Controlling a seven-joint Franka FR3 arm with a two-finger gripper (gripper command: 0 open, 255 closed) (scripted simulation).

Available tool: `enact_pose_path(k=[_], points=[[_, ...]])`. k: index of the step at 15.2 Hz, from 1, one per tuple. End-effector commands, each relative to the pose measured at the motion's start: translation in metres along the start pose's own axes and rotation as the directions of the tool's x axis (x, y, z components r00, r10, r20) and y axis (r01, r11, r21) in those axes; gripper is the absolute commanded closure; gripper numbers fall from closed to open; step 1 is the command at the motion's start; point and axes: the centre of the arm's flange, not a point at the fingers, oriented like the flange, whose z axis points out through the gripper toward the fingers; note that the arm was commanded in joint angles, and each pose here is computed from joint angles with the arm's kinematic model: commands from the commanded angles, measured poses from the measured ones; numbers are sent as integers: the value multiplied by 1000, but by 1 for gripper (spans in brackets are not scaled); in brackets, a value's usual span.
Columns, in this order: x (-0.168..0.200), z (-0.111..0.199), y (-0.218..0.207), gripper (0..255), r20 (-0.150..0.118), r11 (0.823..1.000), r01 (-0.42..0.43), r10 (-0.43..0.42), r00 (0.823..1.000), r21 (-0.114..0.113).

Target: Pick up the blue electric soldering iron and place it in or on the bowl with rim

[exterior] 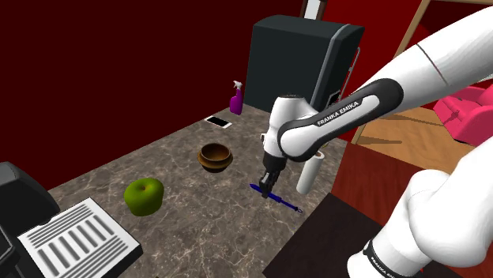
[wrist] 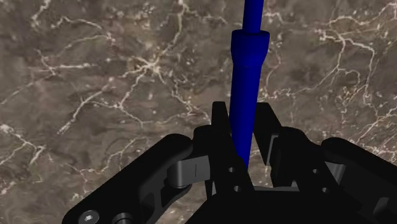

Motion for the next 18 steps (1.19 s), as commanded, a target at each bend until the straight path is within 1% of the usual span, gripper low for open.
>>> enact_pose_path(k=[1,8,18], points=[[-1,-11,-1,255,1,1000,0,0,1000,0],[-2,-45,-5,255,1,1000,0,0,1000,0],[123,-58,35,255,1,1000,0,0,1000,0]])
